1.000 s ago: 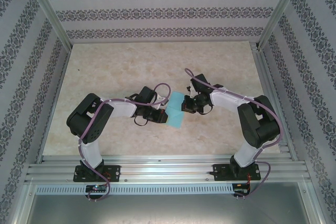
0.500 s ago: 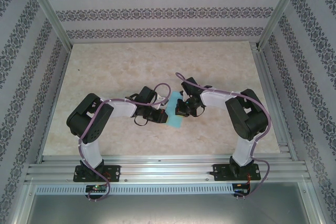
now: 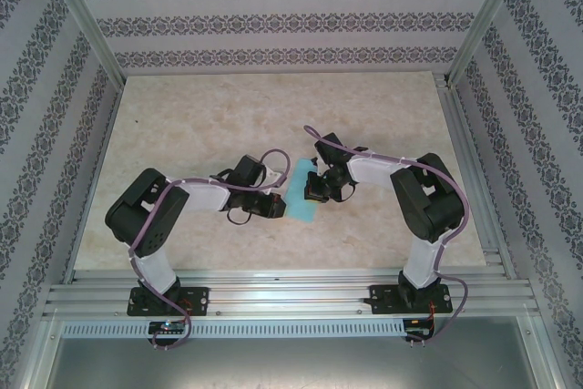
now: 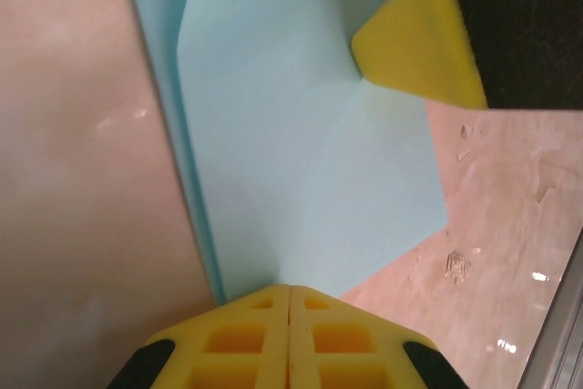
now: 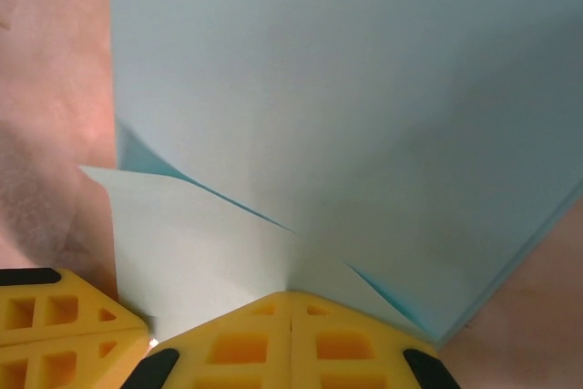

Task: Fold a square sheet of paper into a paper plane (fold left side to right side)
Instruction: Fold the triangle a second time at the center of the table.

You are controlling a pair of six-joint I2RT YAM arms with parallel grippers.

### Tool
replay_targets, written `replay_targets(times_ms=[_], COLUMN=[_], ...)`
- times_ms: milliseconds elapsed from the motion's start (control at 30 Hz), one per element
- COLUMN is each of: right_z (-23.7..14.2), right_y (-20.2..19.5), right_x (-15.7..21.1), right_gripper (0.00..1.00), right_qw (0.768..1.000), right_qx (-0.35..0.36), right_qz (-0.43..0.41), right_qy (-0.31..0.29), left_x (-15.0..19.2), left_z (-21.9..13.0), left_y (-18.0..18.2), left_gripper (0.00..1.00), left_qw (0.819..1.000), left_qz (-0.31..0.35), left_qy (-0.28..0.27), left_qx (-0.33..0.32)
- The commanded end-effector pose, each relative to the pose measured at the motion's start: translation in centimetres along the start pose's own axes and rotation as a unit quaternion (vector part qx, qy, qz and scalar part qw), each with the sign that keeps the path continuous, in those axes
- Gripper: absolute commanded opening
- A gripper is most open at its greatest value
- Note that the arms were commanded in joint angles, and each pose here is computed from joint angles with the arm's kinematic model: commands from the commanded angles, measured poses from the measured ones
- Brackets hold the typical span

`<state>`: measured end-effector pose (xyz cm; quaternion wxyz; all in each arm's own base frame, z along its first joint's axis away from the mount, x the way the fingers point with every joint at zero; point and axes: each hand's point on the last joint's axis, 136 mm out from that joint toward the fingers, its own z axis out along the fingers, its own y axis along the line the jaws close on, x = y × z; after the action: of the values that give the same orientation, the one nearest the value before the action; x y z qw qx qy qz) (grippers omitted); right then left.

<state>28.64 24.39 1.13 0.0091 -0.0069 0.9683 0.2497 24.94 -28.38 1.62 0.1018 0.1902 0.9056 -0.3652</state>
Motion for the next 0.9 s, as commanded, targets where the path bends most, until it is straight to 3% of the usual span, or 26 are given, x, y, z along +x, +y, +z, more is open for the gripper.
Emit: replay_targets(times_ms=[0, 233, 567, 867], right_z=[0.7, 0.5, 0.3, 0.5], right_y=[-5.2, -4.9, -4.6, -4.4], right_x=[1.0, 0.9, 0.9, 1.0], right_gripper=[0.03, 0.03, 0.03, 0.03], right_qw=[0.995, 0.996, 0.996, 0.996], right_qx=[0.092, 0.087, 0.082, 0.083], right_qz=[0.029, 0.025, 0.023, 0.021], right_qy=[0.02, 0.017, 0.014, 0.015], left_x=[7.1, 6.1, -0.4, -2.2], left_z=[-0.8, -1.7, -2.6, -1.7], left_y=[4.8, 4.6, -1.9, -2.6], left_gripper=[0.06, 0.06, 0.03, 0.0], left_qw=[0.989, 0.989, 0.995, 0.994], left_qz=[-0.095, -0.109, -0.079, -0.074], left_qy=[0.087, 0.065, -0.003, -0.009], left_qx=[-0.076, -0.07, 0.056, 0.077])
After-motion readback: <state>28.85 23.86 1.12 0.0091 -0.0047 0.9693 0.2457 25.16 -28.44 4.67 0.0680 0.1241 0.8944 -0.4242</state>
